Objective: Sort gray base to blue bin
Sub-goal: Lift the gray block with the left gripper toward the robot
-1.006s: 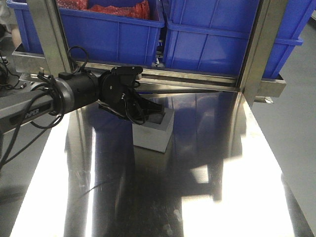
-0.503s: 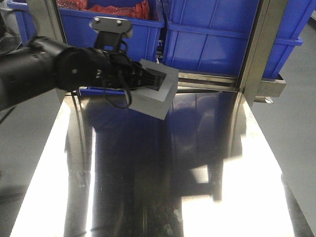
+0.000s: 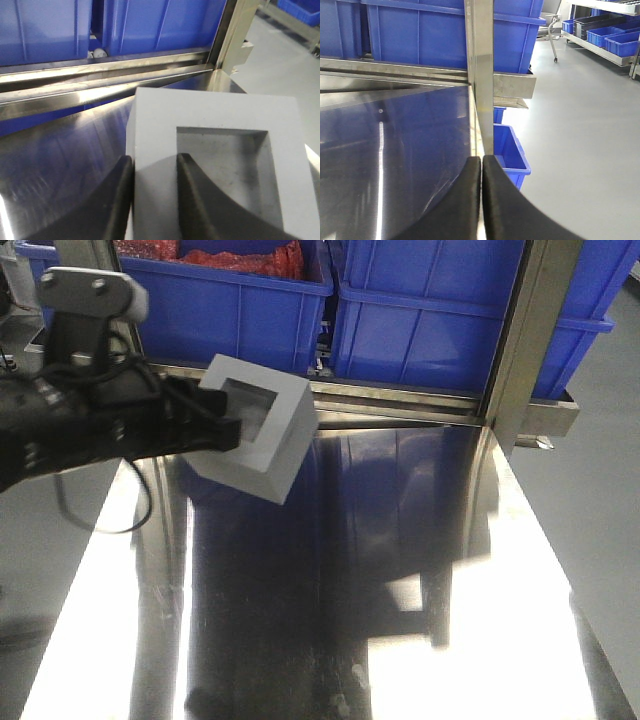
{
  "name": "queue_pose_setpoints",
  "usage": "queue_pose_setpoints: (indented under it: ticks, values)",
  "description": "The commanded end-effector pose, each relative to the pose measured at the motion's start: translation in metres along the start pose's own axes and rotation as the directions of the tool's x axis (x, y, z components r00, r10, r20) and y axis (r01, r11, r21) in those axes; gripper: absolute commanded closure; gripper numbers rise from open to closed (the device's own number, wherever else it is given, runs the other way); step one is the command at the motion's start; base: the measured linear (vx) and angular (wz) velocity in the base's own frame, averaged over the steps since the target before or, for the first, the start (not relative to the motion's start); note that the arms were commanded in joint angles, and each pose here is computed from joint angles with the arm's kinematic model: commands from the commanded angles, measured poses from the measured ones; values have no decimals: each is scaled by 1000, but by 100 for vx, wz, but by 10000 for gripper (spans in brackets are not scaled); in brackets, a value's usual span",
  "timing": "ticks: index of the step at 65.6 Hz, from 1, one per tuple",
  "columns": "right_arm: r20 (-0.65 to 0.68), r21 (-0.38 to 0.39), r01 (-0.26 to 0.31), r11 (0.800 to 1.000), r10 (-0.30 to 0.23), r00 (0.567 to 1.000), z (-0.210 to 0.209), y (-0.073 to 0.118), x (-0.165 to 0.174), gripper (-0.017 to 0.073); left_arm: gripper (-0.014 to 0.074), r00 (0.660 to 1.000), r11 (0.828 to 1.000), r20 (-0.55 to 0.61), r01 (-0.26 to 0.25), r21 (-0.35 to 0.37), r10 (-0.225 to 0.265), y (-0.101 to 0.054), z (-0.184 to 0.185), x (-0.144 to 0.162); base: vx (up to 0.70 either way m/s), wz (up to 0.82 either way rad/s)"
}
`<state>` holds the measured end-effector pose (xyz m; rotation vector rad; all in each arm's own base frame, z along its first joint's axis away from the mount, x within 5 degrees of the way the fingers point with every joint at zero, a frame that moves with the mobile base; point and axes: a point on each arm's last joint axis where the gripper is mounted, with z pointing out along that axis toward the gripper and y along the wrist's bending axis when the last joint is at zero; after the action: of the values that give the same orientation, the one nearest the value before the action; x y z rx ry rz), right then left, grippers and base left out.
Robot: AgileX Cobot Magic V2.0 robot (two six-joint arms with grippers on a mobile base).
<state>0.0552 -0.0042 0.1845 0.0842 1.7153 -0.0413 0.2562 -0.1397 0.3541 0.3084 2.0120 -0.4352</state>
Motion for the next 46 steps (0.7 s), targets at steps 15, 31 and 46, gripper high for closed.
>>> queue_pose_setpoints:
  ticks: [15, 31, 46]
  values:
    - [70, 3, 15, 1000, -16, 997, 0, 0, -6, 564, 600, 965, 998, 261, 4, 63, -20, 0, -75, 3, 0, 0]
    - [70, 3, 15, 1000, -16, 997, 0, 0, -6, 564, 600, 945, 997, 325, 1, 76, -26, 5, -115, 27, 0, 0]
    - [70, 3, 15, 1000, -16, 997, 0, 0, -6, 564, 600, 923, 996, 384, -1, 90, -34, 9, -140, 49, 0, 0]
